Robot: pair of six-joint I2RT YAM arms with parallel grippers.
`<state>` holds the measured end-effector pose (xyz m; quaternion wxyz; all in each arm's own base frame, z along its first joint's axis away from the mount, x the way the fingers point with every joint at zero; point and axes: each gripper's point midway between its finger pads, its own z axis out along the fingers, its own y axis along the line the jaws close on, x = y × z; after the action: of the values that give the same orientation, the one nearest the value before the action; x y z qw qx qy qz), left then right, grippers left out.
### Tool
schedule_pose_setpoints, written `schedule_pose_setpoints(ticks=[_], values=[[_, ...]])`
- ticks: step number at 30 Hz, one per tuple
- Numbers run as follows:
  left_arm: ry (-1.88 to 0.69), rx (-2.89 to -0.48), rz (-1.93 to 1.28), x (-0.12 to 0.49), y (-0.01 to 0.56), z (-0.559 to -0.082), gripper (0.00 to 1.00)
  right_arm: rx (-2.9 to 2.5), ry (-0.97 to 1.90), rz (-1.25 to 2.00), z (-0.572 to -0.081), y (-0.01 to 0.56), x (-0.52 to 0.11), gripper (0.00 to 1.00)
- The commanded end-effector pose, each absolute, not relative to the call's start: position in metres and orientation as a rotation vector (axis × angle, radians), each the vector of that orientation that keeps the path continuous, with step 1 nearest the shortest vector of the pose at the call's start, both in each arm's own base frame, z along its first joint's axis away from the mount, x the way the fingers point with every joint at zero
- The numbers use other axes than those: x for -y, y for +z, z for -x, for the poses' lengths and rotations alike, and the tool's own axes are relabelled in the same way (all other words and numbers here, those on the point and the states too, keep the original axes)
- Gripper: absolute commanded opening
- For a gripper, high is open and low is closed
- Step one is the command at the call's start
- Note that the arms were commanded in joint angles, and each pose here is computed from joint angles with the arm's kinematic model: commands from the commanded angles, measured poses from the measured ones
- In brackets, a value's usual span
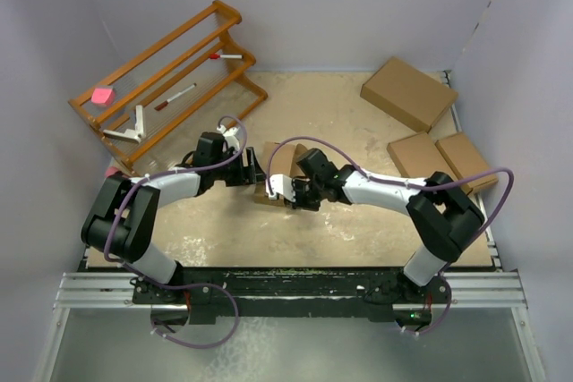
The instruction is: Fold the paper box
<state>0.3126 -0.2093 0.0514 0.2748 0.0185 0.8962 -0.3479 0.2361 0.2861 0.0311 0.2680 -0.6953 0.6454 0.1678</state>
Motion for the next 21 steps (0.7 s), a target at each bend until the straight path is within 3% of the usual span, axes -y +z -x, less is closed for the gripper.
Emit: schedule_pose_setpoints(ticks=[1, 21], values=[[-0.952, -2.383, -0.045, 0.211, 0.055, -0.318, 0.75, -1.801, 0.507, 1.817, -0.238, 0.039, -0.289, 0.00], [-0.930, -2.429, -0.050, 0.217, 0.047, -0.313, 0.73, -1.821, 0.531, 1.753, -0.245, 0.050, -0.300, 0.00]])
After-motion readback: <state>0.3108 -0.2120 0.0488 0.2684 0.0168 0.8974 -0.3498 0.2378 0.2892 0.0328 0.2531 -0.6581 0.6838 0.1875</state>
